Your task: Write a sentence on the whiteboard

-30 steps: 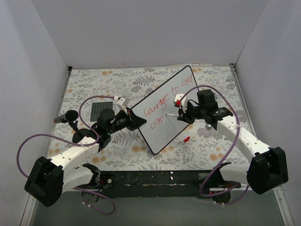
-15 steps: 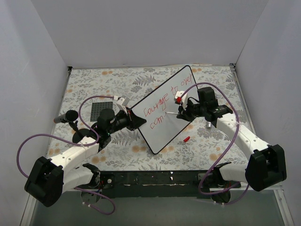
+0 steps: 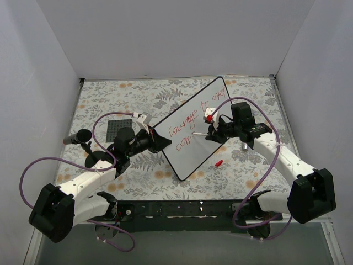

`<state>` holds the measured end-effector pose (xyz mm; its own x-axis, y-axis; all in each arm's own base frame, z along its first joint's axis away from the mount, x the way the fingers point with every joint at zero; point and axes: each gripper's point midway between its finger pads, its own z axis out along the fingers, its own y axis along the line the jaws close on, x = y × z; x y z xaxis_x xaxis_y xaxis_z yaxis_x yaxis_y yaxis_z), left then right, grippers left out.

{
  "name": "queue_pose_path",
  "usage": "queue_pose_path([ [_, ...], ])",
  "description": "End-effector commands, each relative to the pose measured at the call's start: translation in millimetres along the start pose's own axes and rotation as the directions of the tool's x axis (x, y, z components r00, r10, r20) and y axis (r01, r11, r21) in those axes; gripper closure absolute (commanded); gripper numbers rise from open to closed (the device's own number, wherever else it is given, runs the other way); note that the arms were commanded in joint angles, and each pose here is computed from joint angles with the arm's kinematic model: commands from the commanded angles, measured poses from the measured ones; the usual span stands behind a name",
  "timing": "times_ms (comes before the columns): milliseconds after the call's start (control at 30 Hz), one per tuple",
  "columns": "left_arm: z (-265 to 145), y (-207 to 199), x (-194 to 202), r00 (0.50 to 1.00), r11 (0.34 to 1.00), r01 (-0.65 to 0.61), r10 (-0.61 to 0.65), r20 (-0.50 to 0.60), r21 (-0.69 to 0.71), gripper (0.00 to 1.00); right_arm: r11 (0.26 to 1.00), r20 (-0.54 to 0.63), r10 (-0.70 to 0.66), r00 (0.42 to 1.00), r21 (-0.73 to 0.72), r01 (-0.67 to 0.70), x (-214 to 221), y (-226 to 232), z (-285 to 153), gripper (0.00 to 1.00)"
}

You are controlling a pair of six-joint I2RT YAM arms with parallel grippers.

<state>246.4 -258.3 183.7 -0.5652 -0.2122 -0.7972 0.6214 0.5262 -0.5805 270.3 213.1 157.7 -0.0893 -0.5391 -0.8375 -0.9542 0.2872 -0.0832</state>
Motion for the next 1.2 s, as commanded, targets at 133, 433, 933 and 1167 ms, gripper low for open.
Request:
queue_pose_path([
  [133,0,-13,-16,0.997,0.997,-0.066,0.065,0.039,0.044,1.0,0.999,-0.018,-0.015,1.0,-0.038,0.014,9,8,2,0.99],
  [433,0,-14,-16,0.997,0.997,-0.068,0.066,0.041,0.045,1.0,0.999,-0.062,0.002,0.998,-0.042,-0.005,23,10,4,0.99],
  [933,-1,-13,-15,0.997,0.997,-0.066,0.065,0.037,0.041,1.0,0.997,-0.082,-0.006,0.997,0.077,0.012,18,-16,-6,0.99],
  [1167,-1,-13,-15,0.997,0.997,-0.069,0.067,0.039,0.042,1.0,0.995,-0.055,-0.017,0.998,0.101,0.023,6,-25,-11,0.99],
])
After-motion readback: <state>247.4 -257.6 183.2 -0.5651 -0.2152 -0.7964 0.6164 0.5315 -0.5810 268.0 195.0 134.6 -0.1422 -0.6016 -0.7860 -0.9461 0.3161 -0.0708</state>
